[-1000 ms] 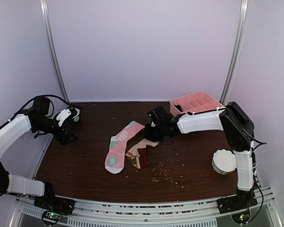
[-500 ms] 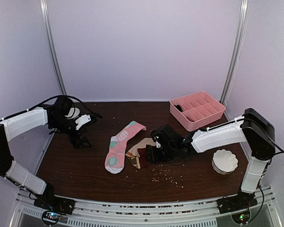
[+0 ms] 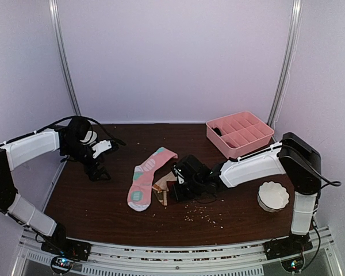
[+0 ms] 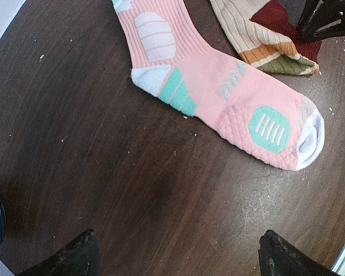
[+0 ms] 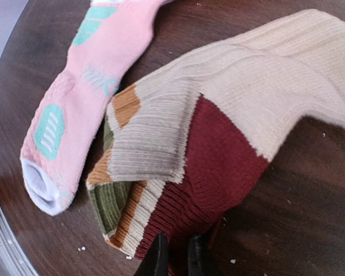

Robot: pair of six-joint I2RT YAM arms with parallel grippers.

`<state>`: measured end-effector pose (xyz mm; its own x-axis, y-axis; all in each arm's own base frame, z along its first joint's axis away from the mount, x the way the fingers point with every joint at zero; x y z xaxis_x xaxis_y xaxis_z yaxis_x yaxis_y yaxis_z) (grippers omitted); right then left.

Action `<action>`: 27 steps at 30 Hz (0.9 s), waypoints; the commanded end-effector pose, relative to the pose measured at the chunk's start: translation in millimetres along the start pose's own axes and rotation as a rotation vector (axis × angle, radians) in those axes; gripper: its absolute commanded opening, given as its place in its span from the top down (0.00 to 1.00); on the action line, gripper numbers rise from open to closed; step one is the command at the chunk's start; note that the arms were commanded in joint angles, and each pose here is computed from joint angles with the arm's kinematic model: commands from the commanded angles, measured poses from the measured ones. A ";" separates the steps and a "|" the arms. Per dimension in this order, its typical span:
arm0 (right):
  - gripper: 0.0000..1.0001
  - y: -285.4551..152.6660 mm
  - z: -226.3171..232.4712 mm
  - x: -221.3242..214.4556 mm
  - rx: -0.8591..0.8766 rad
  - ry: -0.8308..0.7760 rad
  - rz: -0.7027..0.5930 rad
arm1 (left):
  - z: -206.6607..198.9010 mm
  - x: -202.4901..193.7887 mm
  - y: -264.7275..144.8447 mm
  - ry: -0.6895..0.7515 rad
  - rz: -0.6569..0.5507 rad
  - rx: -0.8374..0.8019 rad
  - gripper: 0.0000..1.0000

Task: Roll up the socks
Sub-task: Pick up the sock from the center of the board.

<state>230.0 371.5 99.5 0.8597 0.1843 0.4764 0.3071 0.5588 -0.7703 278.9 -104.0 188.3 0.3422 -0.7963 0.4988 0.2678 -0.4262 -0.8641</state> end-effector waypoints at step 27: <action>1.00 -234.2 1.6 151.2 -0.366 -0.230 -0.367 | -13.0 11.4 -5.7 0.004 0.000 -0.004 0.02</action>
<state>274.2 293.7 329.4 0.6127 0.2147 0.7606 0.6489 0.4128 -0.6392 270.7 -112.7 194.0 0.3351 -0.8074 0.4856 0.2742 -0.4096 -0.8701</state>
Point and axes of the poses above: each gripper's point midway between its finger pads, its own y axis out along the fingers, its own z axis along the line the jaws close on, x = y × z, the point moved 8 cm from there along -y, back along the fingers, and after that the axes turned 2 degrees about y, right-handed, at the moved point
